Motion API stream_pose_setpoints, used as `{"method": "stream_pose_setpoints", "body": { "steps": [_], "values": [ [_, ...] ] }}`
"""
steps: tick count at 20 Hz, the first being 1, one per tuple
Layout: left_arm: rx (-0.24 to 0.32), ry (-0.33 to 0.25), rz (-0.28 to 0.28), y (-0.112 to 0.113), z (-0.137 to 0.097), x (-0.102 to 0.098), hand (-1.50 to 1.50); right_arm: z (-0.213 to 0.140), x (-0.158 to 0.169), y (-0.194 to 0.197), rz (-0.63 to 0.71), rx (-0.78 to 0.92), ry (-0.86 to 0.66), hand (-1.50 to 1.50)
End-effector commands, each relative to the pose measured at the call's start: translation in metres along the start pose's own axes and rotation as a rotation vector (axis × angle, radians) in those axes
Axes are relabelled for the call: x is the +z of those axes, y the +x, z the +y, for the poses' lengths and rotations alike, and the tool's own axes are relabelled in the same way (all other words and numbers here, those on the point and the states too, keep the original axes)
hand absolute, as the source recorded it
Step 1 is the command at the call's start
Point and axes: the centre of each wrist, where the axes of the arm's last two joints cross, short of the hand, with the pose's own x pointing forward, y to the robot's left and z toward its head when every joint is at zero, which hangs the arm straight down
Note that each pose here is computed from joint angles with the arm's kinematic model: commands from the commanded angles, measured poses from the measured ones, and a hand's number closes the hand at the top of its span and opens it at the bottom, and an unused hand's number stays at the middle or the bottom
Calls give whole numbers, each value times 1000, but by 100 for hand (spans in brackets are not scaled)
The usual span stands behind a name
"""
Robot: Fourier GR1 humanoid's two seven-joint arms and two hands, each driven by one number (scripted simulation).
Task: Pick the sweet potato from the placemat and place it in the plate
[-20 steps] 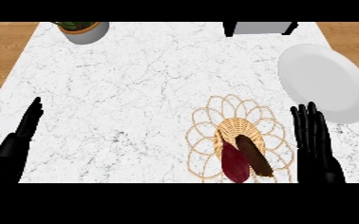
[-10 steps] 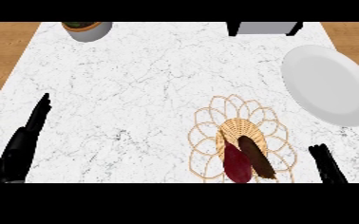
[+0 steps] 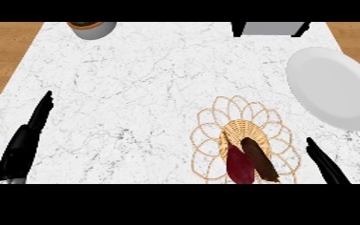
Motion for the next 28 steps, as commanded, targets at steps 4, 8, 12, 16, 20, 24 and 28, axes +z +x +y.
{"method": "stream_pose_setpoints", "body": {
  "steps": [4,8,12,16,20,24,28],
  "values": [
    [10,-7,-11,13,-7,-13,0,3,-31,24,153,153,145,-150],
    [3,-12,20,-5,-14,13,0,-4,-70,7,207,199,210,-150],
    [10,9,17,-4,-2,-4,0,7,-75,-12,262,312,311,-150],
    [12,5,13,8,3,6,0,3,-89,-28,287,333,381,-150],
    [2,0,13,-2,4,-1,0,42,-88,-23,249,350,402,-150],
    [0,5,15,2,-28,3,0,43,-101,-40,266,339,451,-150],
    [-2,-2,2,18,-10,8,0,48,-105,-38,288,330,506,-150]
  ]
}}
